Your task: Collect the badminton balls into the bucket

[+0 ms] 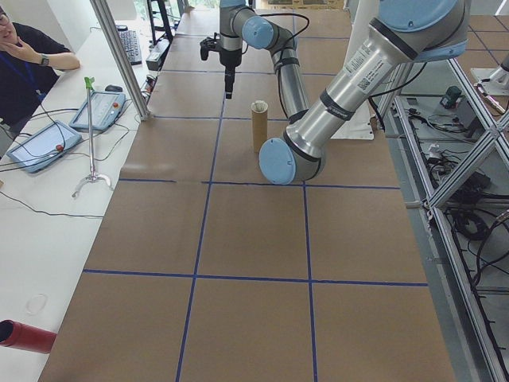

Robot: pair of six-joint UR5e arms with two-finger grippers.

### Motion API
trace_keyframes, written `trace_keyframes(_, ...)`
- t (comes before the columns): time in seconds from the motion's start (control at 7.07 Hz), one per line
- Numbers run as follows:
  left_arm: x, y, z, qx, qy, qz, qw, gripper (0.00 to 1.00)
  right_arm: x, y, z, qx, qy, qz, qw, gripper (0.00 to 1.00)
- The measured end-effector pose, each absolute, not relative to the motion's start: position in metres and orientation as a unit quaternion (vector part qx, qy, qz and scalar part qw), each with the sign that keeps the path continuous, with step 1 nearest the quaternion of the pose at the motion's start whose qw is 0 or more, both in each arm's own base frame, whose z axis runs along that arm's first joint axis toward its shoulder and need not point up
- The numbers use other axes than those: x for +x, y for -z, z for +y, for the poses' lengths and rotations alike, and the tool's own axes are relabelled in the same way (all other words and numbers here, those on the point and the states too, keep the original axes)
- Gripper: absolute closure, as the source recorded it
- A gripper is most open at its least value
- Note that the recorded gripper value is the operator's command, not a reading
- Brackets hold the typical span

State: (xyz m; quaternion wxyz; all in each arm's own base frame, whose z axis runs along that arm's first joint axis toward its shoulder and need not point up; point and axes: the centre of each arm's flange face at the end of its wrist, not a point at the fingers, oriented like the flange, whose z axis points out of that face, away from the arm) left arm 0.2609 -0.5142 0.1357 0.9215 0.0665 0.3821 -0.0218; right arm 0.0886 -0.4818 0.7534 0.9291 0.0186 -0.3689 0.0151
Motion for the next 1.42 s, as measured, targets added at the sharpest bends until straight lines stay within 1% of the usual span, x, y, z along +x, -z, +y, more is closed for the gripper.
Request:
trace_keyframes(0.28,0.175,-0.217,-0.549,0.102,-0.042,0.379,0.919,0.00,0.089,-0.753,-0.482,0.019,-0.015,-0.369,0.929,0.00)
trace_keyframes(0.42,0.130,-0.257,-0.562,0.112,-0.066,0.364,0.922,0.00,0.089,-0.753,-0.482,0.019,-0.015,-0.369,0.929,0.00)
trace_keyframes(0.71,0.039,-0.344,-0.581,0.110,-0.105,0.341,0.928,0.00,0.089,-0.753,-0.482,0.019,-0.015,-0.369,0.929,0.00)
trace_keyframes(0.85,0.002,-0.386,-0.584,0.099,-0.117,0.341,0.927,0.00,0.089,-0.753,-0.482,0.019,-0.015,-0.369,0.929,0.00)
trace_keyframes(1.13,-0.041,-0.462,-0.572,0.067,-0.102,0.345,0.931,0.00,0.089,-0.753,-0.482,0.019,-0.015,-0.369,0.929,0.00)
trace_keyframes(1.42,-0.052,-0.525,-0.551,0.050,-0.088,0.355,0.929,0.00,0.089,-0.753,-0.482,0.019,-0.015,-0.369,0.929,0.00)
